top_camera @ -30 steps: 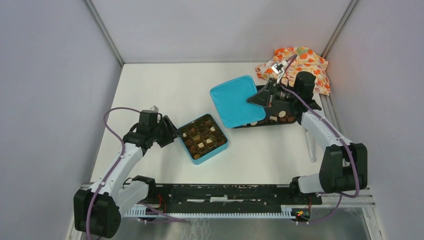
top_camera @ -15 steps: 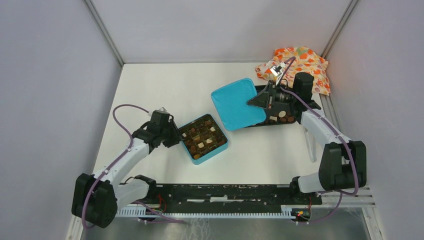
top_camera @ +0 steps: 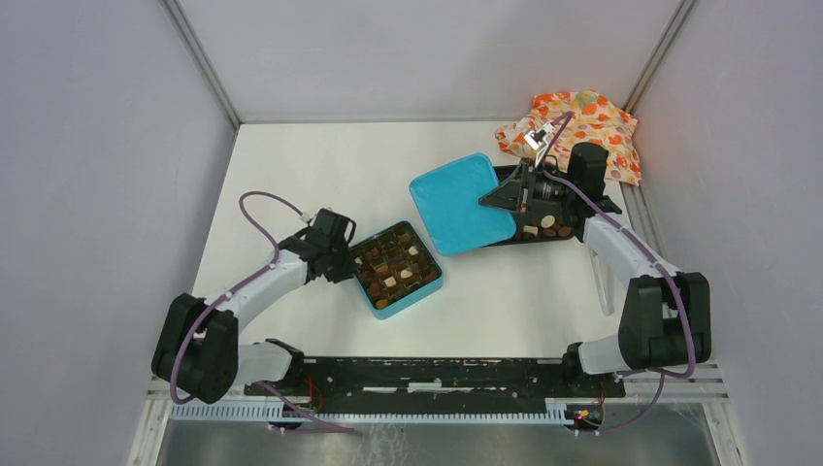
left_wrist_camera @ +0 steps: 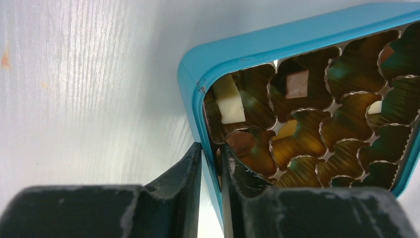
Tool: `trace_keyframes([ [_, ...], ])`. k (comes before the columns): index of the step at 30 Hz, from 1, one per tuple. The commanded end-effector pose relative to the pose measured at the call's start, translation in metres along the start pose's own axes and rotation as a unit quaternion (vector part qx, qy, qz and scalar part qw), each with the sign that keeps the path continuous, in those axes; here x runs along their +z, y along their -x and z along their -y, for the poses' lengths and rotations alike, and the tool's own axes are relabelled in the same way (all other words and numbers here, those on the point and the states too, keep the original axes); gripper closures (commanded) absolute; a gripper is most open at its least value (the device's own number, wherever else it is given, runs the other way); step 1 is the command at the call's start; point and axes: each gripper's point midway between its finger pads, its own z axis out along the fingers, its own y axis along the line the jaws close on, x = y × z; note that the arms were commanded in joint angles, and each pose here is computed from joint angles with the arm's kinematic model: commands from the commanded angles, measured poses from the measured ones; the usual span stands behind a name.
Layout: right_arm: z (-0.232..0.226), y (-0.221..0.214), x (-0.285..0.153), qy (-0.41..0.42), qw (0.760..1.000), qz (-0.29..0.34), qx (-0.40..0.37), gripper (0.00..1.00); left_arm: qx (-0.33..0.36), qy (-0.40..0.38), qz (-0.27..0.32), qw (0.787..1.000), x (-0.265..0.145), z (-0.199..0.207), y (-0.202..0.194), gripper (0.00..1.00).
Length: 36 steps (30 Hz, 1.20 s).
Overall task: Pack the chocolate
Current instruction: Pick up the packing box from the center of the board.
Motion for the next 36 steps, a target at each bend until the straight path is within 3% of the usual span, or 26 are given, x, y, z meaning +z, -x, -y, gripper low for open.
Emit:
trace_keyframes([
  [1,-0.013,0.012,-0.004,0.011,0.999,0.012,-0.036,1.00,0.004,-0.011,0.045,0.999,0.002,0.017,0.025,0.78],
  [6,-0.014,0.012,-0.005,0.011,0.999,0.013,-0.035,1.00,0.021,-0.014,0.069,0.997,0.001,0.025,0.035,0.98],
  [17,-0.030,0.025,-0.011,0.036,0.998,0.010,-0.049,1.00,0.077,-0.072,0.242,0.964,-0.055,0.054,0.088,0.98],
  [36,-0.067,0.053,-0.024,0.081,0.992,0.005,-0.102,1.00,0.106,-0.095,0.318,0.937,-0.099,0.056,0.101,0.98],
])
